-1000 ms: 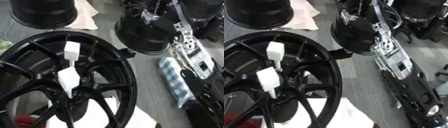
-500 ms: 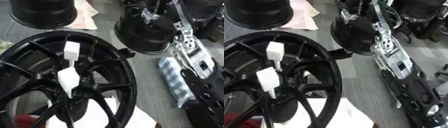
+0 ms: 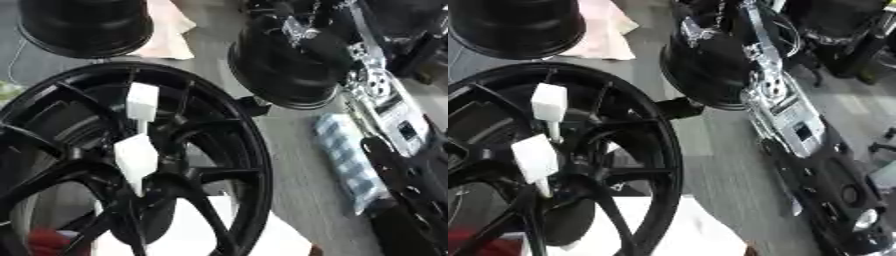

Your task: Pull the pin out of the wheel hub.

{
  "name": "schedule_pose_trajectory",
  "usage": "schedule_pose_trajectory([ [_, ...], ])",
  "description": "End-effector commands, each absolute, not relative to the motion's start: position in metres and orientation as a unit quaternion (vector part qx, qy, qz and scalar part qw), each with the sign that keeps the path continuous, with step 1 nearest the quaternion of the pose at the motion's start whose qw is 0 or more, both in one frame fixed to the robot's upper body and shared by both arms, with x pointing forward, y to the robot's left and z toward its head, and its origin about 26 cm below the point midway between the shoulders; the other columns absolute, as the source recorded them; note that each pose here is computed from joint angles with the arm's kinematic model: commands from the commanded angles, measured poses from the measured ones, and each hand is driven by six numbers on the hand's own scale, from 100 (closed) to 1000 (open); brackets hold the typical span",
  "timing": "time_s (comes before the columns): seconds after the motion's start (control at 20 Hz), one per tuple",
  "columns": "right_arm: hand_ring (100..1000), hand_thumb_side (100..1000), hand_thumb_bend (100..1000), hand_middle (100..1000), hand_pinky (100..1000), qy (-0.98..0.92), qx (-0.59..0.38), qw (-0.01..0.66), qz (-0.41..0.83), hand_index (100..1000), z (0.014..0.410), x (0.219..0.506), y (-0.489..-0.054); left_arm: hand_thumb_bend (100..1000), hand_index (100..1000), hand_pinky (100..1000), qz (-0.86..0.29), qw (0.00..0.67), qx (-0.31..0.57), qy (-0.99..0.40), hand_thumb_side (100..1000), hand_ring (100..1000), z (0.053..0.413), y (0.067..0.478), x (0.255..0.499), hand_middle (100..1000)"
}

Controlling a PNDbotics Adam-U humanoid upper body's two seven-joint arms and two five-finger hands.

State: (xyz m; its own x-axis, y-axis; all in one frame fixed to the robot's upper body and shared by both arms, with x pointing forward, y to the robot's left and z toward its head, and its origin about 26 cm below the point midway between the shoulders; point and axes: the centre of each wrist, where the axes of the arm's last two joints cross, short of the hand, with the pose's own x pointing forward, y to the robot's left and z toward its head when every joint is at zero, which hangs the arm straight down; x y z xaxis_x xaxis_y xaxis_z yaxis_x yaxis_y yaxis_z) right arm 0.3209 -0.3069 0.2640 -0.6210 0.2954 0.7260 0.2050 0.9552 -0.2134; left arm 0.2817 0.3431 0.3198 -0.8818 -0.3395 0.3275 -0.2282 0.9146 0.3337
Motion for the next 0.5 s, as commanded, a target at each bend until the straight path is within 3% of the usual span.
schedule_pose_trajectory([
  [0.05, 652, 143, 328, 553, 709, -0.905, -0.154, 0.393, 0.058, 619, 0.2772, 0.3171, -0.3116, 279, 845, 833, -0.15, 0.18, 0.149, -0.961, 657, 726, 0.3282, 0.3423, 0.2773, 694],
  [0.5, 651, 145, 326, 552, 708, -0.906, -0.157, 0.39, 0.055, 617, 0.2785, 0.316, -0.3131, 273, 845, 822, -0.152, 0.182, 0.153, -0.959, 666, 724, 0.3234, 0.3439, 0.2775, 695],
])
